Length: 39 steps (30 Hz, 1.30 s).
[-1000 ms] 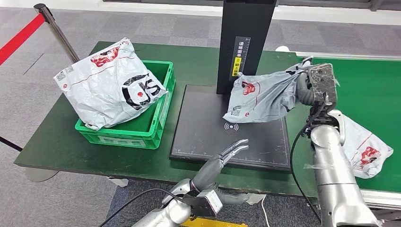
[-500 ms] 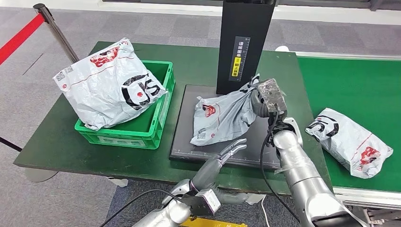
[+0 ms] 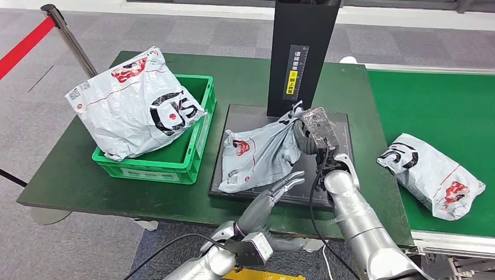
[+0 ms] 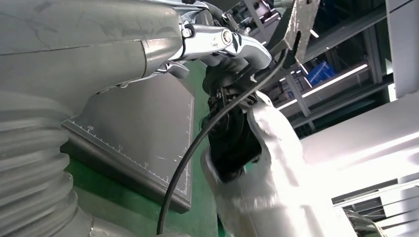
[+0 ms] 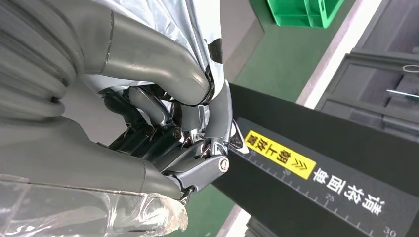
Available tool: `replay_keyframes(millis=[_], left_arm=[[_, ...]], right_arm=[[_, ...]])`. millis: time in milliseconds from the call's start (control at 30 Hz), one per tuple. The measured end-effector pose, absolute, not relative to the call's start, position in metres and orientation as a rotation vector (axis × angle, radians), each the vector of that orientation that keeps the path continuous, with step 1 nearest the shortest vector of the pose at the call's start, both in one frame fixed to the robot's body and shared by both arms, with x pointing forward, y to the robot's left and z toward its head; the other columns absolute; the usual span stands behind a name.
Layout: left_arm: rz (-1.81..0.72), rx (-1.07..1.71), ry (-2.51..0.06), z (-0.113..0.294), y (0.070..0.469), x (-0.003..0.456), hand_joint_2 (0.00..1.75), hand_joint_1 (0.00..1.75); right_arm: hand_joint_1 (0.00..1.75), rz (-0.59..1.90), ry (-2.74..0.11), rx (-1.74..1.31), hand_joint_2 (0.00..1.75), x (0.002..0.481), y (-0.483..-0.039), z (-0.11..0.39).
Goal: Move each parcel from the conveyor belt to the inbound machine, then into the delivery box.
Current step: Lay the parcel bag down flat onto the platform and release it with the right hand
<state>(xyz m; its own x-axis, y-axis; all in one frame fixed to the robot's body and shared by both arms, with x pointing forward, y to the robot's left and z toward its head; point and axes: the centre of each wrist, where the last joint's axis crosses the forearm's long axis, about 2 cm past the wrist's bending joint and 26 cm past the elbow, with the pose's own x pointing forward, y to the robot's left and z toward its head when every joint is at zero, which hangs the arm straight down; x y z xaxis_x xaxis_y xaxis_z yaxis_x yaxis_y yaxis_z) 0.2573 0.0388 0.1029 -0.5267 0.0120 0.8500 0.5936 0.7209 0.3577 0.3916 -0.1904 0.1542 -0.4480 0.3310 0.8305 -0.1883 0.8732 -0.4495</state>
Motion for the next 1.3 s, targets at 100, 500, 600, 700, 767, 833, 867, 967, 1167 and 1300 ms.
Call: replay_keyframes(millis=[100,500,600,700,767,833,867,967,1167,1300], left_arm=[[-0.803,-0.454,-1.998,0.103,0.039,0.257,1.75,0.00],[-0.826,-0.444,-1.992,0.105,0.038,0.258,1.75,0.00],[-0.827,-0.443,-1.991,0.105,0.038,0.258,1.75,0.00],[-0.830,-0.434,-1.992,0.105,0.039,0.258,1.75,0.00],[-0.831,-0.430,-1.990,0.105,0.039,0.258,1.75,0.00],[-0.833,-0.429,-1.987,0.105,0.038,0.257,1.75,0.00],[-0.834,-0.428,-1.985,0.105,0.038,0.257,1.75,0.00],[-0.838,-0.429,-1.984,0.106,0.037,0.257,1.75,0.00],[-0.843,-0.431,-1.986,0.107,0.037,0.257,1.75,0.00],[-0.846,-0.428,-1.980,0.108,0.036,0.257,1.75,0.00]], right_arm=[[1.75,0.586,-1.952,-0.122,1.75,0.375,-0.191,0.153],[1.75,0.572,-1.970,-0.145,1.75,0.349,-0.193,0.145],[1.75,0.571,-1.970,-0.142,1.75,0.349,-0.193,0.144],[1.75,0.556,-1.957,-0.165,1.75,0.349,-0.196,0.138],[1.75,0.531,-1.932,-0.179,1.75,0.352,-0.201,0.132],[1.75,0.498,-1.907,-0.186,1.75,0.356,-0.207,0.128],[1.75,0.483,-1.897,-0.192,1.75,0.359,-0.210,0.127],[1.75,0.447,-1.874,-0.213,1.75,0.367,-0.218,0.126],[1.75,0.413,-1.845,-0.227,1.75,0.372,-0.224,0.124],[1.75,0.373,-1.830,-0.230,1.75,0.376,-0.227,0.121]])
